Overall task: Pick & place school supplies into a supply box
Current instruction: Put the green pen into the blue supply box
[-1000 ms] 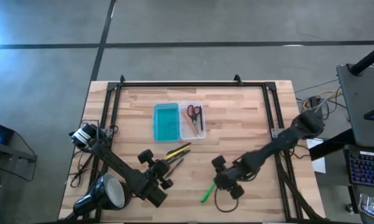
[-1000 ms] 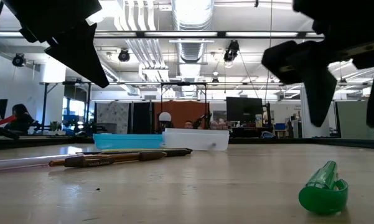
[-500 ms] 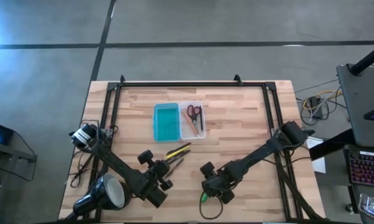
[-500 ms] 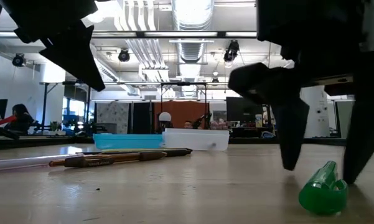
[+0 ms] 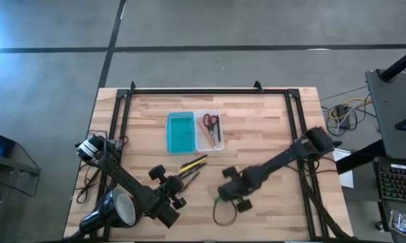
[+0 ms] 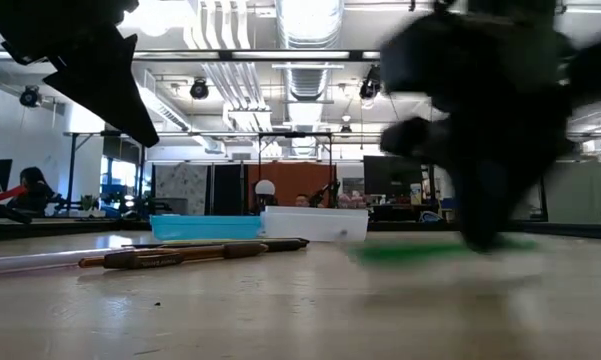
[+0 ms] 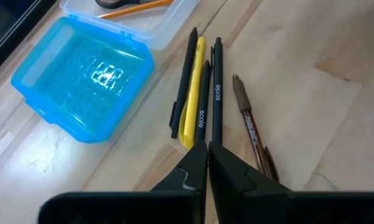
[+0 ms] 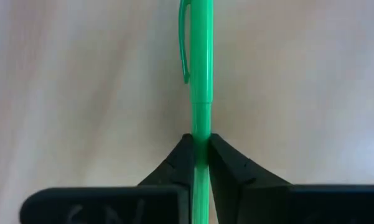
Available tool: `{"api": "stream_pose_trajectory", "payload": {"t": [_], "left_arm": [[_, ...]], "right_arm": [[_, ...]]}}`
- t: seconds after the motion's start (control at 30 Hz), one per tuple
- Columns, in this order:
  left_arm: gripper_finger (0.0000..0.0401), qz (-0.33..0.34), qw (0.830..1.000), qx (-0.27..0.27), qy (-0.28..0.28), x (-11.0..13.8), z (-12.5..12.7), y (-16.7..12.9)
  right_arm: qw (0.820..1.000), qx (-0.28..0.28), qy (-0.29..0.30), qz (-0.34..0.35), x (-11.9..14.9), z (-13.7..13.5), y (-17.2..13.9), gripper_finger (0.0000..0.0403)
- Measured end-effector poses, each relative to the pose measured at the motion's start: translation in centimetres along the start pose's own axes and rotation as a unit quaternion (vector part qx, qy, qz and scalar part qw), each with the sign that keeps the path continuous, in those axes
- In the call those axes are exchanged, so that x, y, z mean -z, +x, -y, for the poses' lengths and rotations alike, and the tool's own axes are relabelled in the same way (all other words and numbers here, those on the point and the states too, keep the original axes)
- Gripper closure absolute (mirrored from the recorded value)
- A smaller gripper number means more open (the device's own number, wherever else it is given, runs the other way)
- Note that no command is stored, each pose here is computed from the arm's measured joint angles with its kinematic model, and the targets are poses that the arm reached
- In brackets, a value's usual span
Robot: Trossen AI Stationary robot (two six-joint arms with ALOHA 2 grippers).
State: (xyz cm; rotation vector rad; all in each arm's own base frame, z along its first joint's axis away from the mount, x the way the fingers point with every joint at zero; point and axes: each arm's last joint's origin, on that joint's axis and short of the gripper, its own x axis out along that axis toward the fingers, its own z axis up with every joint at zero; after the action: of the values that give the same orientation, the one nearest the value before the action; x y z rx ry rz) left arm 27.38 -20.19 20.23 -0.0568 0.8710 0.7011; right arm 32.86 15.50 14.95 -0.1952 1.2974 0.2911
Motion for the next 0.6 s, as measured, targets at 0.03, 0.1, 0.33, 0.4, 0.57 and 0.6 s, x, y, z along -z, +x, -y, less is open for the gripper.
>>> {"api": "stream_pose_trajectory", "payload": {"t": [0.03,0.1,0.33,0.4,0.57,0.6], "left_arm": [[0.0401,-0.001,1.000,0.000,0.000,0.1,0.0,0.0],[0.0401,-0.002,1.000,0.001,0.000,0.3,0.0,-0.1],[0.0401,-0.013,1.000,-0.002,-0.013,1.3,-0.1,0.0],[0.0401,-0.012,1.000,-0.001,-0.019,1.4,-0.1,0.1],[0.0401,-0.016,1.000,-0.003,-0.020,1.5,-0.2,0.2],[0.0401,-0.018,1.000,-0.003,-0.020,1.6,-0.2,0.2]], "right_arm": [[0.999,0.014,0.030,0.021,-0.2,0.7,-0.9,0.0384],[0.992,0.037,0.109,0.059,-0.1,2.5,-3.4,0.0384],[0.872,0.084,0.454,0.162,3.0,12.5,-7.4,0.0382],[0.815,0.068,0.538,0.203,4.1,15.4,-7.5,0.0376],[0.726,0.020,0.620,0.298,5.6,20.4,-6.2,0.0349],[0.718,0.007,0.624,0.309,5.6,21.0,-6.2,0.0341]]}}
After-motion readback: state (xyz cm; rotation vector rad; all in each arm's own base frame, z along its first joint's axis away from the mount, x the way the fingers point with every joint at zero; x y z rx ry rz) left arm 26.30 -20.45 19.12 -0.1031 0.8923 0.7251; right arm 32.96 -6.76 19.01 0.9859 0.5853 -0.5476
